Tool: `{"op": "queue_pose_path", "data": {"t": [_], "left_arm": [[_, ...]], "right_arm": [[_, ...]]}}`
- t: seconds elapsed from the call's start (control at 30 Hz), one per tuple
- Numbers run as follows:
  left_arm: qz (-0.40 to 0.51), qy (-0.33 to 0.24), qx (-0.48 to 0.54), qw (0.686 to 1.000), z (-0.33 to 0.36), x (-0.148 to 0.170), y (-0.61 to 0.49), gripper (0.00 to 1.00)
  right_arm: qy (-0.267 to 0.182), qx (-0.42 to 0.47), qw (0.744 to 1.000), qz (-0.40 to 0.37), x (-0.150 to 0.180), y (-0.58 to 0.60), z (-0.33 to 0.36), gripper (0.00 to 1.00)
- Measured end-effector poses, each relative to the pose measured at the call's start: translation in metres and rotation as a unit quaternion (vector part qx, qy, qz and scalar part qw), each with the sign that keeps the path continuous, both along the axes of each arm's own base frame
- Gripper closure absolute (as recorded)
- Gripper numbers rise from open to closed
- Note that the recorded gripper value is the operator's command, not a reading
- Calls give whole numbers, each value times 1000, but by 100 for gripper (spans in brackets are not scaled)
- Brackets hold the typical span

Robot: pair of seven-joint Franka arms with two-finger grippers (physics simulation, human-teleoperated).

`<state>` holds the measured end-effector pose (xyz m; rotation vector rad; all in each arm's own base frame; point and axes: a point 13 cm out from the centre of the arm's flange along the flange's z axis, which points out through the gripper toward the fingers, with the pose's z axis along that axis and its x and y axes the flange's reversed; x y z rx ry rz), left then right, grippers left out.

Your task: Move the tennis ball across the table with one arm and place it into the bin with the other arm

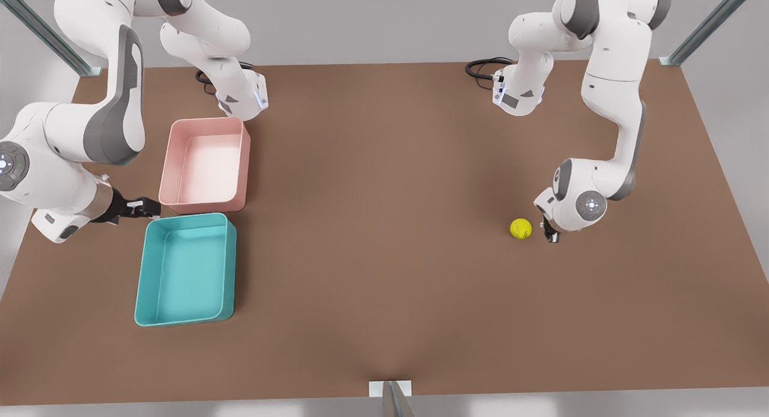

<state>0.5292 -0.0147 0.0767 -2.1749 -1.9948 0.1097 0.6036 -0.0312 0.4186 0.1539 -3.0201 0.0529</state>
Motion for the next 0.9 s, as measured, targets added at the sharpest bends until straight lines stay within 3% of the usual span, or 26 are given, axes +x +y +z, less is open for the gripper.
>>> {"op": "queue_pose_path", "data": {"t": [0.43, 0.6, 0.7, 0.8, 0.87, 0.9], "left_arm": [[-66, 11, 4, 998, -19, -4, -11, 79], [-114, -25, -7, 993, 6, -2, -135, 79], [-24, -59, -65, 996, 60, -4, -215, 79], [93, -56, -90, 990, 79, 4, -221, 79], [152, -84, -86, 981, 132, 51, -196, 79], [177, -101, -78, 976, 166, 75, -176, 11]], "right_arm": [[2, 1, 1000, 1, 0, 0, -2, 0], [4, 2, 1000, 1, -1, 0, -6, 0], [5, 4, 1000, 0, -1, 1, -7, 0], [5, 5, 1000, -1, -1, 0, -7, 0], [5, 5, 1000, -3, -1, -3, -8, 0], [5, 5, 1000, -4, -1, -3, -8, 0]]}}
